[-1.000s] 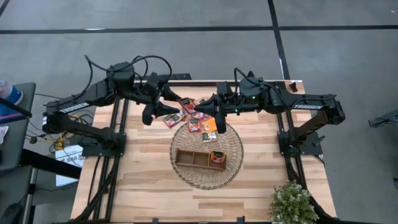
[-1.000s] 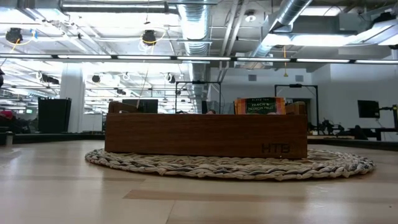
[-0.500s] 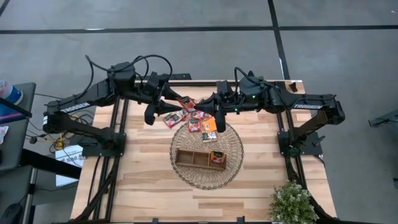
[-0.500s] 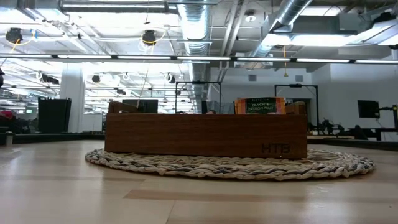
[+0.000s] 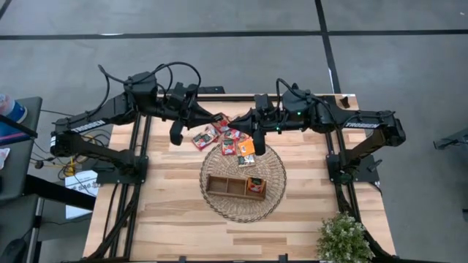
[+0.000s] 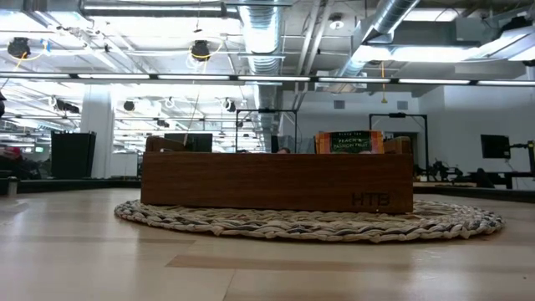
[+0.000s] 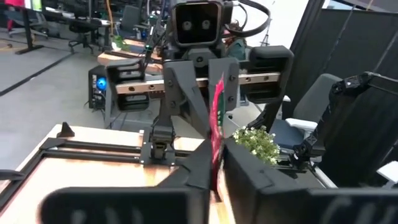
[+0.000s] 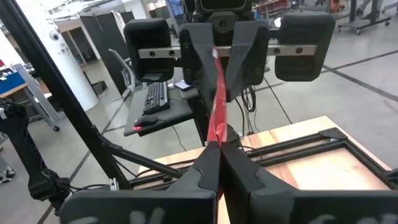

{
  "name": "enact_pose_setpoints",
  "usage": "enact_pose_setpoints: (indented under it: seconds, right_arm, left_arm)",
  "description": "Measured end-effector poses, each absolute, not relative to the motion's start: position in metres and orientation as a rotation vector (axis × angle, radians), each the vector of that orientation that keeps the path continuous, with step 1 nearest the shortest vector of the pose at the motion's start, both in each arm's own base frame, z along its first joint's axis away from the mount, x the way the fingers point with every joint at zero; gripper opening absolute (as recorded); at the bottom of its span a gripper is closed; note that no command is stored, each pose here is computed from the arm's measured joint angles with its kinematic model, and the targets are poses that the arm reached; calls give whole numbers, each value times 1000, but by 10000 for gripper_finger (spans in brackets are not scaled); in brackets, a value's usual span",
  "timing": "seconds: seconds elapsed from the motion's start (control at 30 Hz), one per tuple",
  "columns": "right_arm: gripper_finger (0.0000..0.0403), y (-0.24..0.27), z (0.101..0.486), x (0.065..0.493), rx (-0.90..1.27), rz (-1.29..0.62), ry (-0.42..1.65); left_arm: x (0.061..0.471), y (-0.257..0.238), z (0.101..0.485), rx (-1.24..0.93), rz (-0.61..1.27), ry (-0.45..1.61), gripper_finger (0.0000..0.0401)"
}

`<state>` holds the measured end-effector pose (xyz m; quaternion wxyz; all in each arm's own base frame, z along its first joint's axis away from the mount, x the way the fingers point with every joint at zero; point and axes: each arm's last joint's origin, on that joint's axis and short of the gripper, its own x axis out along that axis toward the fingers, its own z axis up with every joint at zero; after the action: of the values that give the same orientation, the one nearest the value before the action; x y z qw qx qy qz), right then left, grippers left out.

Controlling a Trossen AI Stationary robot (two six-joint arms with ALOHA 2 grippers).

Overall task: Pick & Place Tea
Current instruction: Put the red tea bag into the left section of the wooden organizer

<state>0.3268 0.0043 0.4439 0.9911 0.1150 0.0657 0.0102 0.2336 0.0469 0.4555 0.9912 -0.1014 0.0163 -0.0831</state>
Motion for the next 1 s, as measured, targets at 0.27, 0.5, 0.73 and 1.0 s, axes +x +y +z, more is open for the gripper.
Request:
enact_pose_setpoints:
  seconds: [0.27,0.5,0.73,1.0]
  right_arm:
    - [9,4,443,327,216,28,140]
    - [97,5,447,314,204,38,173]
    - [187,3,450,303,193,16,199]
    - [213,8,457,280,220,14,236]
  left_arm:
    - [233,47,453,-230,-170,61,1]
    - [232,46,440,-268,-160,188,0]
    - [240,42,430,-280,-173,265,0]
    - [267,25,389,-186,-194,545,0]
